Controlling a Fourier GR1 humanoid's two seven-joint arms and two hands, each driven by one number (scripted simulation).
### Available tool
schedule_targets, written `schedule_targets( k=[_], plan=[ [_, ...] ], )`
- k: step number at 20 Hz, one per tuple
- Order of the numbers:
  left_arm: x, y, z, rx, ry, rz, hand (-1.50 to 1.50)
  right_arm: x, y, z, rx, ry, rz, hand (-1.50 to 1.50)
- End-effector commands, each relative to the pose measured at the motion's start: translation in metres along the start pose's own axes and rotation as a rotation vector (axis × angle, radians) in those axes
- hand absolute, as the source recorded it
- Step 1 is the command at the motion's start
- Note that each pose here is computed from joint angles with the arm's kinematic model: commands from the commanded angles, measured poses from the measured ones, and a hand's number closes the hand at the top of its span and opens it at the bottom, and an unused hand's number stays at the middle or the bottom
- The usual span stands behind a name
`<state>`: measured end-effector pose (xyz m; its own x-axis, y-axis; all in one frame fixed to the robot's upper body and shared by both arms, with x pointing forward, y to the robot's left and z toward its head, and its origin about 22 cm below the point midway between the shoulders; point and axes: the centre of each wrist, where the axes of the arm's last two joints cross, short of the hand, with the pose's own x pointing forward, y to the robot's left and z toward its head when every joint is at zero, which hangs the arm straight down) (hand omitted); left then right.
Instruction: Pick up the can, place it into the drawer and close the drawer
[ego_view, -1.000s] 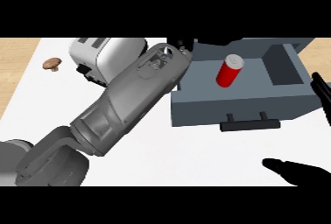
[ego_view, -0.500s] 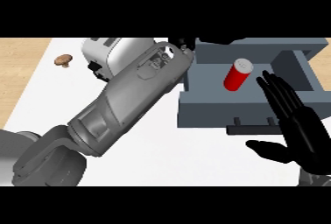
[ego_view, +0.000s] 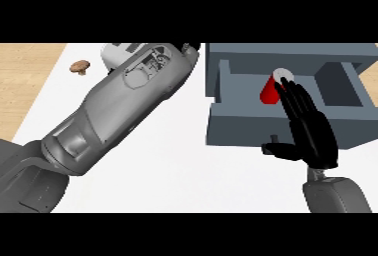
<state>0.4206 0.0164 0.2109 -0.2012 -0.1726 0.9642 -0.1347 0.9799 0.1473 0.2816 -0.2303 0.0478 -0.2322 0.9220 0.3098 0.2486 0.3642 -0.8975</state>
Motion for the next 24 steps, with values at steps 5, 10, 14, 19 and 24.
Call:
schedule_targets(
  k=[5,10,14,19,24],
  plan=[
    [0.002,0.036,-0.002,0.026,0.009,-0.014,-1.5,-0.008,0.052,-0.026,0.004,0.029,0.047,-1.5],
    [-0.007,0.067,0.0,0.016,0.01,-0.026,-1.5,-0.021,0.061,-0.043,-0.005,0.048,0.124,-1.5],
    [0.006,0.081,0.002,-0.002,0.023,-0.018,-1.5,-0.025,0.059,-0.072,-0.049,0.062,0.151,-1.5],
    [-0.012,0.09,0.016,-0.019,0.038,-0.024,-1.5,-0.038,0.069,-0.077,-0.126,0.069,0.166,-1.5],
    [-0.019,0.107,0.018,-0.008,0.048,-0.03,-1.5,-0.026,0.07,-0.107,-0.147,0.061,0.174,-1.5]
  ],
)
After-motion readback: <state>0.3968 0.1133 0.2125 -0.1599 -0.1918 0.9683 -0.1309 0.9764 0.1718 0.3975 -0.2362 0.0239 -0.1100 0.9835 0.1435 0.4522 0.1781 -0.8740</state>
